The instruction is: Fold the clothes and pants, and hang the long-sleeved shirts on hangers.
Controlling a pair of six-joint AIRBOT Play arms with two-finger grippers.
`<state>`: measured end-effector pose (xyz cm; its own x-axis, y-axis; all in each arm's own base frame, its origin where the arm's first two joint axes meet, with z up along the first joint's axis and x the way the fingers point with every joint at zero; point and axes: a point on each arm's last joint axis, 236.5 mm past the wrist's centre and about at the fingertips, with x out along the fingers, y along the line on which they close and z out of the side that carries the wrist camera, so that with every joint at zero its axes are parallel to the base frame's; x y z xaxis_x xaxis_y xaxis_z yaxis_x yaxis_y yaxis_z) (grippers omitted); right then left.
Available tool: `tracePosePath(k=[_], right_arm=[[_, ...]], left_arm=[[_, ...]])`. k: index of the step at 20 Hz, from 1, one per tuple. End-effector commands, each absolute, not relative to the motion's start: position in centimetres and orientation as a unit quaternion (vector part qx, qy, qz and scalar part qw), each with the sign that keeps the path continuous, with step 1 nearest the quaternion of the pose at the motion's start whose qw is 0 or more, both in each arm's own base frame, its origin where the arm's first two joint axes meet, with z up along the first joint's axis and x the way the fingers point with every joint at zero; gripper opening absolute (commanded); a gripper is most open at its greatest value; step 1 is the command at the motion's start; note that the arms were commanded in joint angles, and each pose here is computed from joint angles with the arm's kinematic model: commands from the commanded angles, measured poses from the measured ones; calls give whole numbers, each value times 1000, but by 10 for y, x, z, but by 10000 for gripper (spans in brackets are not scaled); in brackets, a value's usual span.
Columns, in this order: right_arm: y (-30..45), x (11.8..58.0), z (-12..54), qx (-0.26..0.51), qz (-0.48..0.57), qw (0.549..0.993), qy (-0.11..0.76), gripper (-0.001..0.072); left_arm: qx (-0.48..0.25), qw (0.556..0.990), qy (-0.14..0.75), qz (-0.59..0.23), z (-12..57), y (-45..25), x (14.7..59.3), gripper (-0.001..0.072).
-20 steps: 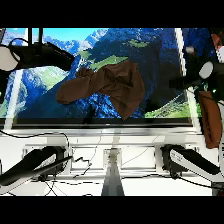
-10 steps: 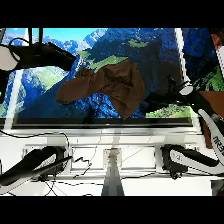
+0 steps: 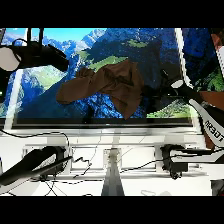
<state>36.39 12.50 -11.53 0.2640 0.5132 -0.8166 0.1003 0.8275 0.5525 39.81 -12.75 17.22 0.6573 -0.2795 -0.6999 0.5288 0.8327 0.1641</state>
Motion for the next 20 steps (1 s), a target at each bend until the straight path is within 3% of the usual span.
tracePosePath(k=[1,5,12,13,14,15,19,20], right_arm=[[132,366,-99,194,204,757,590,17],[107,378,-62,107,204,798,556,16],[108,379,-28,98,211,820,523,17],[109,379,-28,99,211,820,523,17],[110,380,-27,102,212,820,522,17],[110,380,-26,106,212,820,521,17],[112,381,-25,111,213,820,519,17],[112,381,-25,111,213,820,519,17]], left_arm=[[247,861,403,-187,144,-92,395,15],[216,781,563,-166,79,-45,359,14],[-41,723,665,-184,-11,-23,292,25],[-58,711,676,-186,-23,-23,281,154],[-67,703,685,-182,-36,-22,273,420],[-71,700,689,-176,-49,-22,268,604],[-69,738,656,-139,-78,-14,285,602],[-65,756,639,-127,-81,-9,296,542]])
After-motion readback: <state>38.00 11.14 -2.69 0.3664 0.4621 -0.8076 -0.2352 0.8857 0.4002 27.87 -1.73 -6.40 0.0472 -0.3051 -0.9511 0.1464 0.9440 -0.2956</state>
